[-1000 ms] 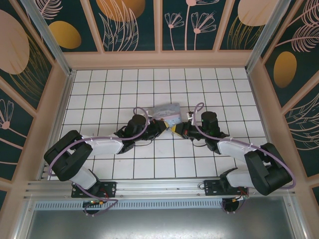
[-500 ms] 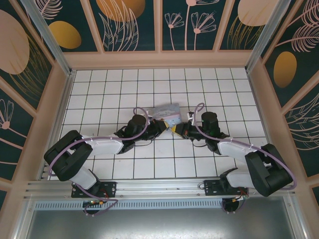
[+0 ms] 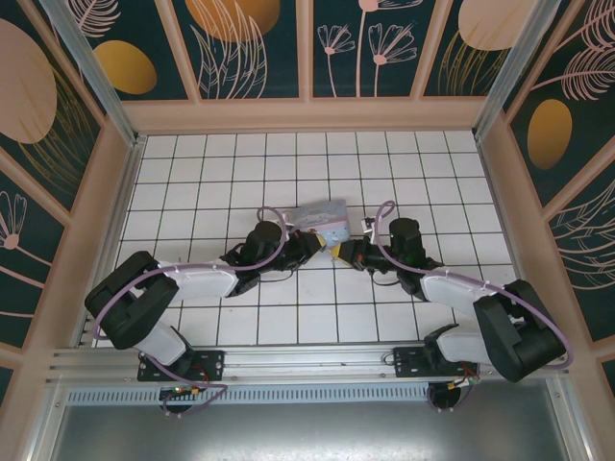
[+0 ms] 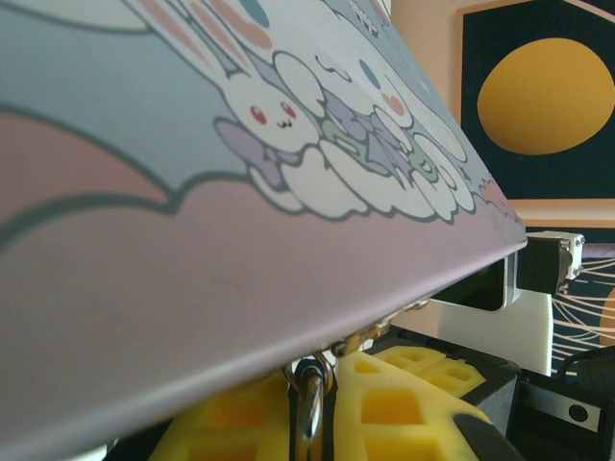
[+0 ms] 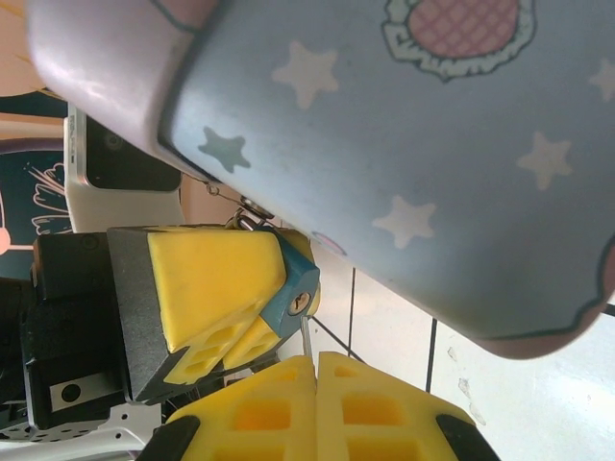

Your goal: Unlock the padlock with the key

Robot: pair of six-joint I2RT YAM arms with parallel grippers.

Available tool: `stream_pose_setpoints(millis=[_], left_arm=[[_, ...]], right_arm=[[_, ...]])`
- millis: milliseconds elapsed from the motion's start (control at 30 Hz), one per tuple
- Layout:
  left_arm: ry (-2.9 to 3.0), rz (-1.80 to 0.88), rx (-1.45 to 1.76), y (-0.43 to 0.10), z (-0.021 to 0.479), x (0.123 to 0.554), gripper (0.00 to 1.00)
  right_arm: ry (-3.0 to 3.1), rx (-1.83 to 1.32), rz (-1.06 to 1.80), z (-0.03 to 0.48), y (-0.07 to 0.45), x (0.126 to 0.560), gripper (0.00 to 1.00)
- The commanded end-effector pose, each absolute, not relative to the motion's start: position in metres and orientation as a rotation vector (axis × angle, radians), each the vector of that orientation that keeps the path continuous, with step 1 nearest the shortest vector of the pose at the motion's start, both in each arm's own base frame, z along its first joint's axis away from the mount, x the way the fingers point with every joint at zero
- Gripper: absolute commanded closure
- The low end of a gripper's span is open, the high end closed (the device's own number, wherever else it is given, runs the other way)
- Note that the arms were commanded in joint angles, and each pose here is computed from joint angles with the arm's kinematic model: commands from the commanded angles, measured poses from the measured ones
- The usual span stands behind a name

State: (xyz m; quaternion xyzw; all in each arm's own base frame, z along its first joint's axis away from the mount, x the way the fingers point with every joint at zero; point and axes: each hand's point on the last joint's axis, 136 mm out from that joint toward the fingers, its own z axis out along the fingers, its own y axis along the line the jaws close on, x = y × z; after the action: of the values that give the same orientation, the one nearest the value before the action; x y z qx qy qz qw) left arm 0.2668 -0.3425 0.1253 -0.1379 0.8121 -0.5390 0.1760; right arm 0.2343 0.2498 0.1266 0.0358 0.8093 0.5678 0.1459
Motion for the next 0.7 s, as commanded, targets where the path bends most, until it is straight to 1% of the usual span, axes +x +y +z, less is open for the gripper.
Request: stream_pose_setpoints(millis=[0, 667], left_arm=[[2.206, -1.584, -0.316, -0.35, 0.152, 0.27, 1.0], [2.203, -1.594, -0.314, -0.35, 0.152, 0.27, 1.0]], right_arm=[[2.307, 0.071, 1.646, 0.13, 0.254, 0.235, 1.0], [2.283, 0.043, 1.66, 0.143, 0.263, 0.243, 1.0]])
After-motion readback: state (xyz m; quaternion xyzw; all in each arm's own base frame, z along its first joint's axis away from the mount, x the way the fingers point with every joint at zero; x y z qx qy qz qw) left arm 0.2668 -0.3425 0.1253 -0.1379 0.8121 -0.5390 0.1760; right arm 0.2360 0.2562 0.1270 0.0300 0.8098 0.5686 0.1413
